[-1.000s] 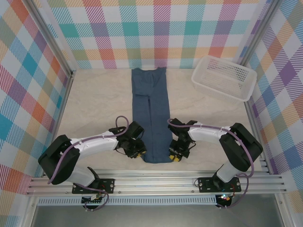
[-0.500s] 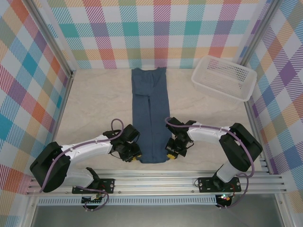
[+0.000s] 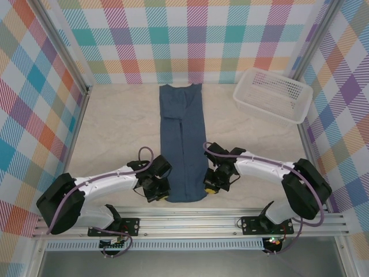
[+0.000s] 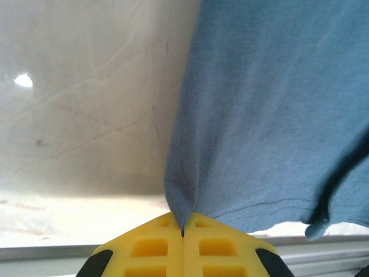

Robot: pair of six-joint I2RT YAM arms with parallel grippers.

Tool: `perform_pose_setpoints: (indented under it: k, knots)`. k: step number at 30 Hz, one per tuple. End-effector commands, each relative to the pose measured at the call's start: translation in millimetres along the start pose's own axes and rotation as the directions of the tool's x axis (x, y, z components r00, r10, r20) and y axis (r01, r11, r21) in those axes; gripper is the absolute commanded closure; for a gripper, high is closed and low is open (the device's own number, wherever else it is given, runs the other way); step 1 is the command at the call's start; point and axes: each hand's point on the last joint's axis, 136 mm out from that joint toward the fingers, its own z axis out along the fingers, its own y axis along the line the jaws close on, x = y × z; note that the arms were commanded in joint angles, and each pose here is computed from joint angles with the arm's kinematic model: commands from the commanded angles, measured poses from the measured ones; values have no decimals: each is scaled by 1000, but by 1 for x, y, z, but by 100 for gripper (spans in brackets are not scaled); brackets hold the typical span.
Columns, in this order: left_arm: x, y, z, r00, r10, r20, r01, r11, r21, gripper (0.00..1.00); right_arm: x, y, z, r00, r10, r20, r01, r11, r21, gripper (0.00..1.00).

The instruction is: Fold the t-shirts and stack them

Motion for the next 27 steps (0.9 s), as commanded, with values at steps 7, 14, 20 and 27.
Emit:
perform_pose_setpoints:
  k: [7, 14, 20, 27]
  knots:
    - [44, 27, -25, 992, 92, -91, -91, 996, 8, 100, 65, -29, -8, 976, -138, -167, 152, 986, 70, 100]
    - [12, 1, -75, 990, -34, 138, 12, 987, 158, 100, 38, -7, -45, 996, -87, -8, 87, 996, -1, 100]
    - [-40, -28, -94, 965, -143, 218, 92, 970, 226, 100, -5, 35, -72, 995, -83, 62, 88, 993, -74, 100]
    - [-121, -57, -124, 931, -214, 296, 135, 955, 265, 100, -66, 78, -107, 982, -108, 152, 124, 987, -103, 100]
